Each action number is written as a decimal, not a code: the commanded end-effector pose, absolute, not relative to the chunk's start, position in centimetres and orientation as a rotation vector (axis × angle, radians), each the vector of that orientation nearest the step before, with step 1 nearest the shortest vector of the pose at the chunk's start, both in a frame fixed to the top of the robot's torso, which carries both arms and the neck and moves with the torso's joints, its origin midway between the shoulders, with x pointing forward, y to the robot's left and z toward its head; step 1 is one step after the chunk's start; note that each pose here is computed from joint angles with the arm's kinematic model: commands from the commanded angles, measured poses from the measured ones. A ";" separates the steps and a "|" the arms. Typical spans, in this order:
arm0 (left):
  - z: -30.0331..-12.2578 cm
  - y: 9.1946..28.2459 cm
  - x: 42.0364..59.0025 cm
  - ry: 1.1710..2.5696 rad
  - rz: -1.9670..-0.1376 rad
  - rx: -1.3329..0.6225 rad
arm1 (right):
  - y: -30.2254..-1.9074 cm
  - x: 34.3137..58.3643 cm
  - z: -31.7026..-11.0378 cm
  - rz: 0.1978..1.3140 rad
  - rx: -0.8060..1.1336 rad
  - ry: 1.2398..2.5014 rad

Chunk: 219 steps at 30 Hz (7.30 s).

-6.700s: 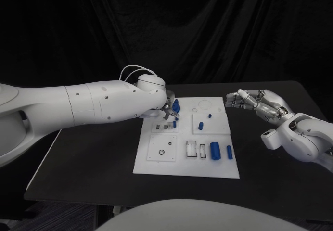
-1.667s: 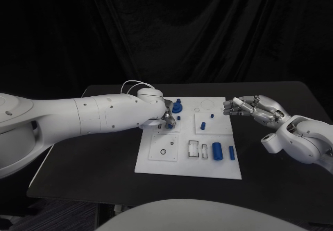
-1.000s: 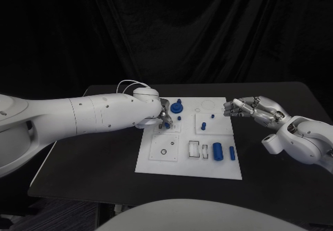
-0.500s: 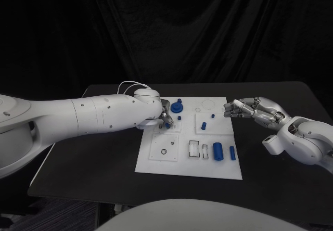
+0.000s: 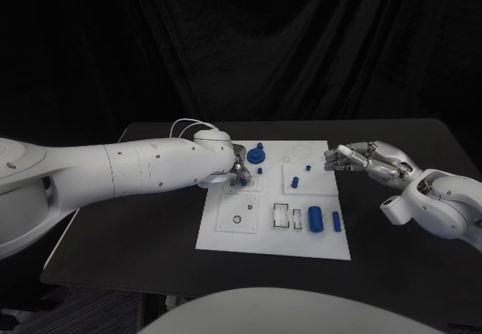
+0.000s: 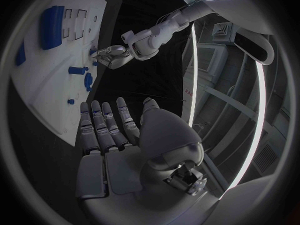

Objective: Assemble the parts on the task board

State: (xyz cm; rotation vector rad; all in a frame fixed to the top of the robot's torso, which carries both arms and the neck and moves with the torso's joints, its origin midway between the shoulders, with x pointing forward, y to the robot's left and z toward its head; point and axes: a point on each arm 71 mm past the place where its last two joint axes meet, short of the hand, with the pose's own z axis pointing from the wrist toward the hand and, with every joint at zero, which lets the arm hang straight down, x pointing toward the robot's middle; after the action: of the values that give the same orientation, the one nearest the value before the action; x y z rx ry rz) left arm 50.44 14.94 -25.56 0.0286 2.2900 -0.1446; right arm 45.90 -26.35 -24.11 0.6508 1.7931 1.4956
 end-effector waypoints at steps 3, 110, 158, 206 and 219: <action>-26.1 14.8 50.1 2.305 -0.151 0.039 | -26.3 45.8 -24.4 1.492 0.657 1.821; -26.0 15.8 50.0 2.214 -0.233 -0.035 | -26.7 45.5 -25.4 1.488 0.684 1.890; -27.8 15.8 49.1 2.237 -0.247 -0.046 | -26.9 45.3 -25.6 1.481 0.695 1.926; -25.0 17.6 48.9 2.013 -0.371 -0.170 | -27.2 45.2 -25.7 1.459 0.709 1.947; -21.1 18.2 50.1 1.967 -0.380 -0.130 | -27.3 45.2 -25.7 1.451 0.712 1.945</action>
State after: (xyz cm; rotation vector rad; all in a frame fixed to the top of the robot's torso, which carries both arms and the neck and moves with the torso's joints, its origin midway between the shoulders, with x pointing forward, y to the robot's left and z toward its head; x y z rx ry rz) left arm 50.00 18.50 -21.70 -0.1575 1.9692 -0.3554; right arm 45.26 -27.24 -25.59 0.7047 1.9331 1.4689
